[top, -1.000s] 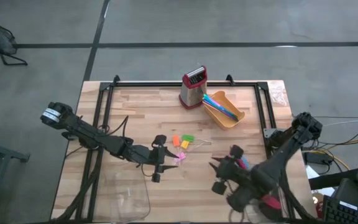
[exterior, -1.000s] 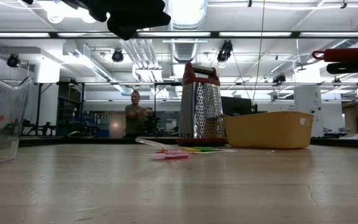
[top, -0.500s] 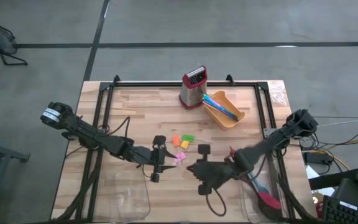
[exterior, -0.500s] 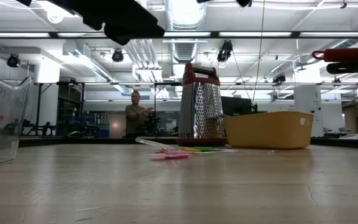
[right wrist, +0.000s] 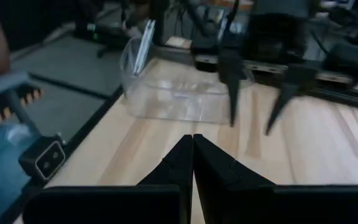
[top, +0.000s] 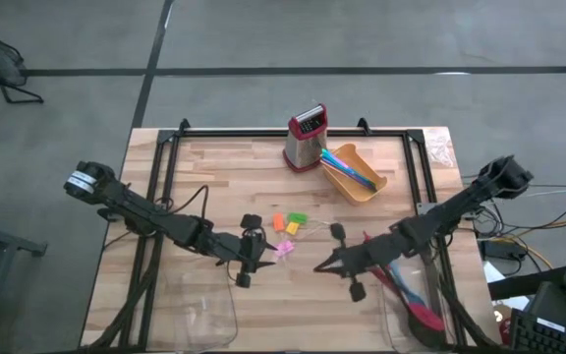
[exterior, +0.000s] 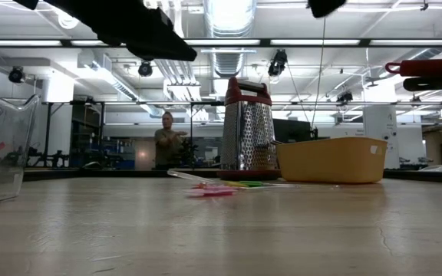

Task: Pick & Place Kitchen Items
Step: Put the yellow spatula into the left transparent bin

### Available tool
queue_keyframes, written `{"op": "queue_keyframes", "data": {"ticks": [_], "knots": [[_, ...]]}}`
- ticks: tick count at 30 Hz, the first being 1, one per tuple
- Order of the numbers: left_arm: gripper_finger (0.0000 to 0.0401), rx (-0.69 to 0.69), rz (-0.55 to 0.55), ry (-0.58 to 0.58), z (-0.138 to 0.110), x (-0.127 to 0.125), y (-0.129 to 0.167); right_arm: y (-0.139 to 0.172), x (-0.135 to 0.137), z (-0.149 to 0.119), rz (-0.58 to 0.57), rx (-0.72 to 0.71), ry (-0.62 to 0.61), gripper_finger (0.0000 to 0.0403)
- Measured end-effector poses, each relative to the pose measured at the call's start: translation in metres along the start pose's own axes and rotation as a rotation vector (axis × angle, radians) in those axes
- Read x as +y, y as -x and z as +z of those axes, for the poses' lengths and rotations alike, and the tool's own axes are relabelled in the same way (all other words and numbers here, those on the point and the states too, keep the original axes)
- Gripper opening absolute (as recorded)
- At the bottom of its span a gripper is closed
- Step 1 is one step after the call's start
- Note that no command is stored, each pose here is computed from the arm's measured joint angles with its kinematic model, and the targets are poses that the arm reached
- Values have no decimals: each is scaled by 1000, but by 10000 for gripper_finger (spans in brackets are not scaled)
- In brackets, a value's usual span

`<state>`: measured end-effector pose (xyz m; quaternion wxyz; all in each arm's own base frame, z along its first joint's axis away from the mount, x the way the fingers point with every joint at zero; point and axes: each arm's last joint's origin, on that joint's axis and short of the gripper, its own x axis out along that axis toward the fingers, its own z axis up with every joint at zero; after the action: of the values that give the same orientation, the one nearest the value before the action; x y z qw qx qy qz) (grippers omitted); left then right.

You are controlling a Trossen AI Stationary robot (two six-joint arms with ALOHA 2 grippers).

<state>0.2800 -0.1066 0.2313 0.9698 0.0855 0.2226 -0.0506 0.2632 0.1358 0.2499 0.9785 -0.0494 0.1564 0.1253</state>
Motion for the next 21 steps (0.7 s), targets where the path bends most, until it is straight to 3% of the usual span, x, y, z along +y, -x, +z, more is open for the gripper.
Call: {"op": "queue_keyframes", "data": {"ticks": [8,14,21], "knots": [[174,26,53,273,-4,15,-7,36,-15,-21,-178,-91,-113,8],[175,90,96,330,-14,20,-14,48,-19,-25,-201,-133,-157,8],[175,201,99,426,-31,29,-44,49,-19,-25,-198,-139,-166,8]]}}
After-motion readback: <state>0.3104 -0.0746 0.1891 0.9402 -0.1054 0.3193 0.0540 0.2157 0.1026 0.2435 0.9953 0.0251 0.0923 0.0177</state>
